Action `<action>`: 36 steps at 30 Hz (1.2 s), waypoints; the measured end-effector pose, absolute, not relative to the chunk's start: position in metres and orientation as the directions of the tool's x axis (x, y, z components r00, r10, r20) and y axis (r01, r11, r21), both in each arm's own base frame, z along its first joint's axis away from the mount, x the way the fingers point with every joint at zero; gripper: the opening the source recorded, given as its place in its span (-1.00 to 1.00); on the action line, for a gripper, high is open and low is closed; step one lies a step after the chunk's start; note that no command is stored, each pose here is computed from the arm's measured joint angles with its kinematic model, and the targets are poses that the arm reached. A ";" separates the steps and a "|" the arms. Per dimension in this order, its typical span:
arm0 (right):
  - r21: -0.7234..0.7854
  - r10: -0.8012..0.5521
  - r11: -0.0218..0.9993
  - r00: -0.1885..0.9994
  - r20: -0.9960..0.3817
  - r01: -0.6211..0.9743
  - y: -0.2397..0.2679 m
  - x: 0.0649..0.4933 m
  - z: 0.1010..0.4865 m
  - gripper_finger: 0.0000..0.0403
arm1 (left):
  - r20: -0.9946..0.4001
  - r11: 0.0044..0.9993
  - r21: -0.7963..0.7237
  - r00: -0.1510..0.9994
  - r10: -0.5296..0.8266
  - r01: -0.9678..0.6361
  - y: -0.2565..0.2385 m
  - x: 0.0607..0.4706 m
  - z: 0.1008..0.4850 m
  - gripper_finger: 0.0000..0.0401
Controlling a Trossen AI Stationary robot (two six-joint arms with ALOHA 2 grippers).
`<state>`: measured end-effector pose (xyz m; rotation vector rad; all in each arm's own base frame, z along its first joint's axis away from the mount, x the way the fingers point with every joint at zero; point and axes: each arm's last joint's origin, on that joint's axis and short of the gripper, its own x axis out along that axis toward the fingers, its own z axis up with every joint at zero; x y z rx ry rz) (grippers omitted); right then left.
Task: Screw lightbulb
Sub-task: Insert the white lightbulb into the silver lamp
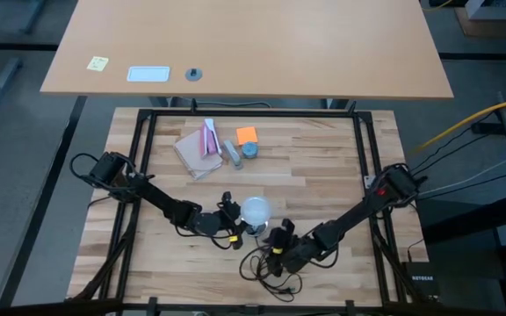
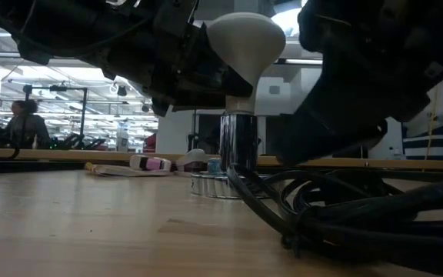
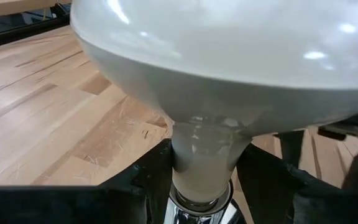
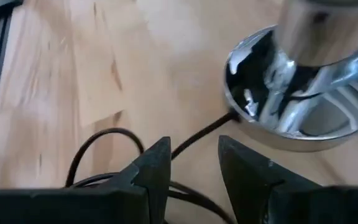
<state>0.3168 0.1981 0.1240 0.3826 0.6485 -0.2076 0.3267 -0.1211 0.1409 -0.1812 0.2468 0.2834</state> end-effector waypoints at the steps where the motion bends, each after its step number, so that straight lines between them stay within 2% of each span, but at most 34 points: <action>1: 0.288 -0.058 0.910 0.779 -0.625 0.298 0.200 0.319 0.124 -0.31 | -0.265 0.944 -0.141 0.930 0.253 -0.297 -0.121 0.327 0.141 -0.21; 7: 0.305 -0.045 0.906 0.785 -0.618 0.292 0.210 0.335 0.130 -0.31 | -0.264 0.945 -0.140 0.931 0.253 -0.297 -0.121 0.327 0.141 -0.21; 13: 0.237 -0.092 0.906 0.710 -0.699 0.351 0.214 0.340 0.128 -0.31 | -0.266 0.945 -0.138 0.930 0.253 -0.296 -0.121 0.327 0.141 -0.21; 22: 0.140 -0.169 0.907 0.648 -0.742 0.397 0.213 0.340 0.135 -0.31 | -0.266 0.951 -0.110 0.931 0.251 -0.288 -0.121 0.327 0.141 -0.21; 36: 0.196 -0.125 0.888 0.629 -0.767 0.416 0.216 0.341 0.126 -0.31 | -0.266 0.952 -0.106 0.931 0.251 -0.287 -0.121 0.327 0.141 -0.21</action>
